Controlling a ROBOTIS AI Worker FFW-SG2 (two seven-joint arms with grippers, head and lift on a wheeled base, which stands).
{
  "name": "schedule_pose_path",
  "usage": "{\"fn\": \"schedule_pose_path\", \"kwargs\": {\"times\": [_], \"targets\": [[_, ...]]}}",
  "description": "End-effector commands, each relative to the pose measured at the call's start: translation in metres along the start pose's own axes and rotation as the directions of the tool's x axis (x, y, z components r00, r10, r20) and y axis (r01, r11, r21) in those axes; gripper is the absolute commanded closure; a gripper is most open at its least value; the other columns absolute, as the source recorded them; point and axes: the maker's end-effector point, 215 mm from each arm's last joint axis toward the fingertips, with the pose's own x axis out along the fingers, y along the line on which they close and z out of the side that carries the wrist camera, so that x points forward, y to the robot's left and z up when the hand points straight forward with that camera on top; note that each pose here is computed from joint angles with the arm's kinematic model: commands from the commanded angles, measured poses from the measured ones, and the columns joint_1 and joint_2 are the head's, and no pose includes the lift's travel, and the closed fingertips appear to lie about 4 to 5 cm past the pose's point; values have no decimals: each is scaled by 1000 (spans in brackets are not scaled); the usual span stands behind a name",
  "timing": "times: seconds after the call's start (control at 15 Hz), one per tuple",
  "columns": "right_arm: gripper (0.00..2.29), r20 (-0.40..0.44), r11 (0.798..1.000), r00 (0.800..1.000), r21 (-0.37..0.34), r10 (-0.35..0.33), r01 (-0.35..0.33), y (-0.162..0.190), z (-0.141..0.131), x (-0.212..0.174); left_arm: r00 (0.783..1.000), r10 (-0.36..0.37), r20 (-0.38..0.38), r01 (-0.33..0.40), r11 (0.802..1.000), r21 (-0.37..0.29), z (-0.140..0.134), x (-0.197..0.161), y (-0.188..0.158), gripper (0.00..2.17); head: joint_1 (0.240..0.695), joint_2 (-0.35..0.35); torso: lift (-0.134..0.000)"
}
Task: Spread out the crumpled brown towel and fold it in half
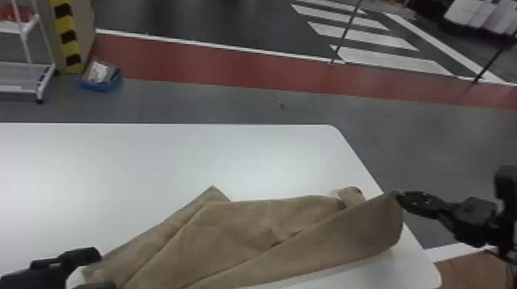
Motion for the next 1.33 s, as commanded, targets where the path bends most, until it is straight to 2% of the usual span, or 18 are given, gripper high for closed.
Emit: {"fn": "schedule_pose_path", "kwargs": {"times": [0.0,0.27,0.4,0.73,0.87,1.0,1.27], "targets": [[2263,0,1000,1000,4,4,-4,0,-2,0,1000,-5,3,5,1000,-3,2,0,2,728,695,-350,-124],[2263,2,1000,1000,4,8,-8,0,-3,1,999,-34,-2,34,999,-2,1,0,-3,734,695,-350,-124],[2267,3,1000,1000,4,9,-9,0,-3,1,997,-80,-4,80,997,-14,1,2,-9,1177,695,-350,-124],[2263,1,1000,1000,13,13,-13,0,-9,2,998,-70,-2,70,997,-28,6,3,-4,1180,695,-350,-124],[2263,1,1000,1000,14,4,-4,-3,-10,-1,1000,-13,12,14,999,-42,12,-12,19,1180,695,-350,-124],[2263,18,1000,1000,19,-6,6,-7,-7,-6,997,74,14,-73,996,-60,10,-46,56,1180,695,-350,-124],[2267,115,1000,993,15,3,-4,-1,22,-18,977,207,-48,-212,964,-159,-21,-107,105,1180,695,-350,-124]]}}
